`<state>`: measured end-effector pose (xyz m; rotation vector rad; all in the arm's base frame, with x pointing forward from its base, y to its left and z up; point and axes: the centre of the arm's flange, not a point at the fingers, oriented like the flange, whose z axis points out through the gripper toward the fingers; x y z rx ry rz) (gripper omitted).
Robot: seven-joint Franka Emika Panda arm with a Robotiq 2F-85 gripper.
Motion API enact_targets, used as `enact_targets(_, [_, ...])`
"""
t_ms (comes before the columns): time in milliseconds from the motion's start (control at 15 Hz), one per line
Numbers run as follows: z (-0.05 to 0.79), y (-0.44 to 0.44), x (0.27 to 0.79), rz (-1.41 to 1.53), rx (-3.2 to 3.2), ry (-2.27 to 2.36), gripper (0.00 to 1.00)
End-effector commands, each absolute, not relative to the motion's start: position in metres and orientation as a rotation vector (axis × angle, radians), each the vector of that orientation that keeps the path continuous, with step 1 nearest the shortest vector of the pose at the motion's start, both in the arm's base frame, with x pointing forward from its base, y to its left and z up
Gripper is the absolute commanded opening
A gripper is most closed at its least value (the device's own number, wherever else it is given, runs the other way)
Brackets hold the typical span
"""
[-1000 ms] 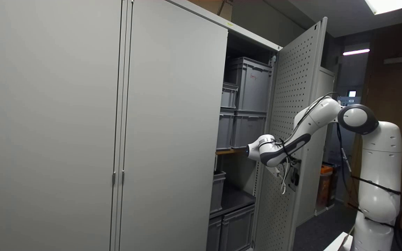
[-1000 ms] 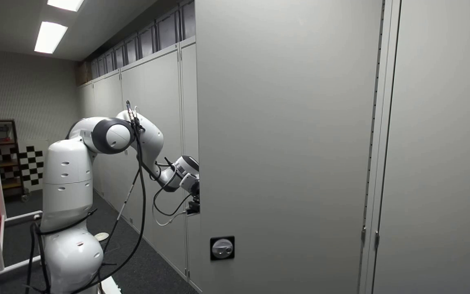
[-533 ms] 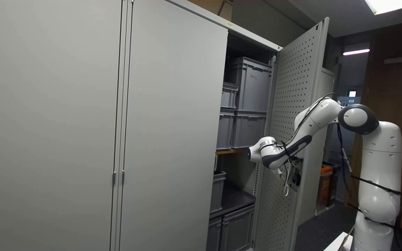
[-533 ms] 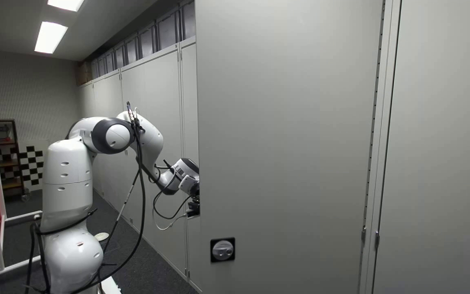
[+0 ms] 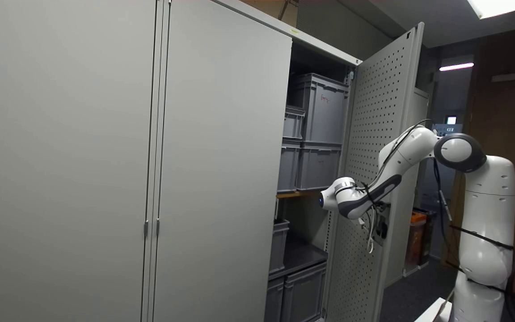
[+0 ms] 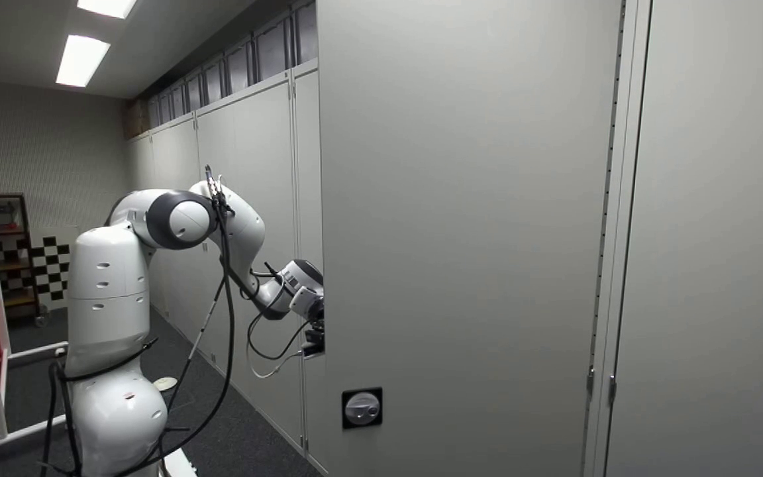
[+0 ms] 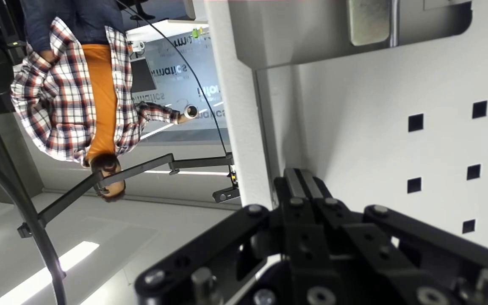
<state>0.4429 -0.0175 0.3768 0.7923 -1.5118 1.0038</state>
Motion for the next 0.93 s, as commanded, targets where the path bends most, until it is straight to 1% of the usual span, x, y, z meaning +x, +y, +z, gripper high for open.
enact_targets(0, [0.392,-0.039,0.437,1.133,0.729,-1.5,0.0])
enact_targets(867, [0.385,-0.053,0.435,1.188,0.722,-1.474,0.0])
